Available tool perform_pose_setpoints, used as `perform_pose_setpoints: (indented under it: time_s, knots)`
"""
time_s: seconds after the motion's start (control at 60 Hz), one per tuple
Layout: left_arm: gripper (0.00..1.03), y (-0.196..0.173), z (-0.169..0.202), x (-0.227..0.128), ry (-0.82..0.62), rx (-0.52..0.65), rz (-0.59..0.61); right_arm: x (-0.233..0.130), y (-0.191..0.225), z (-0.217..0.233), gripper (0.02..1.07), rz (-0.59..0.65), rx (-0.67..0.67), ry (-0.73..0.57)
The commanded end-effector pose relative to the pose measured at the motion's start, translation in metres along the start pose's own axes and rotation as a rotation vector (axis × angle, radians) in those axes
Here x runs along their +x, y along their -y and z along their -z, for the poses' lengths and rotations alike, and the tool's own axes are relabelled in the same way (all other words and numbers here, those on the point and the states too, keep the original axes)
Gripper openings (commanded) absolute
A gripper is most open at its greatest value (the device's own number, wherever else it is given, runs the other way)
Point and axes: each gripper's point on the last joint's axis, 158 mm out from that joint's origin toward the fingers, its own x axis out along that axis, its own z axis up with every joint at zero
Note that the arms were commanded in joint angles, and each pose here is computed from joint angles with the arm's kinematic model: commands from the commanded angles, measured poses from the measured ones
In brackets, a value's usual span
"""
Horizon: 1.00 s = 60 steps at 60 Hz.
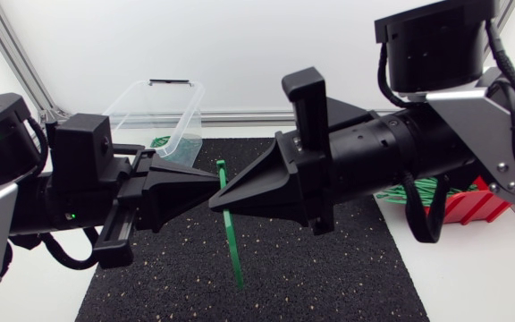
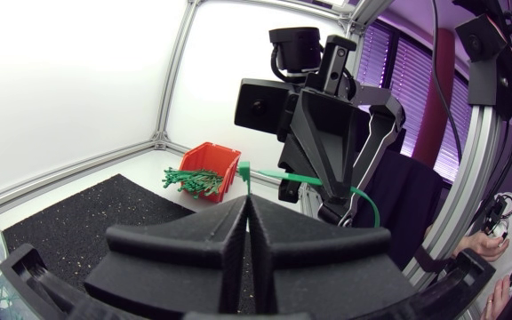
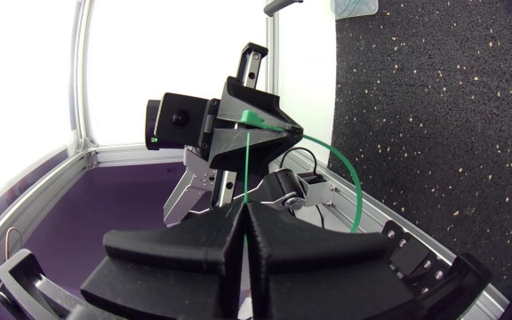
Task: Take a green cable tie from the red box, thread the tail through the head to close it, then place it in the transparent bin on the left.
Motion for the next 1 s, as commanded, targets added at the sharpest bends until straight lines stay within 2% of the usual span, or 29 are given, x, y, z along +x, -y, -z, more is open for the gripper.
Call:
perform_pose_setpoints:
  time_s: [0.0,0.733,0.983]
  knots:
    - [0.03,0.004,0.001,-0.001,0.006,-0.002,0.004,0.000,0.005,0.001,0.07,-0.001,0.023,0.003]
    - [0.03,0.011,0.008,0.000,-0.005,-0.007,0.014,-0.002,0.003,-0.003,0.07,-0.007,0.023,0.022]
    - [0.03,0.018,0.011,0.001,-0.004,0.009,0.017,0.004,0.008,0.000,0.07,0.004,0.060,0.000]
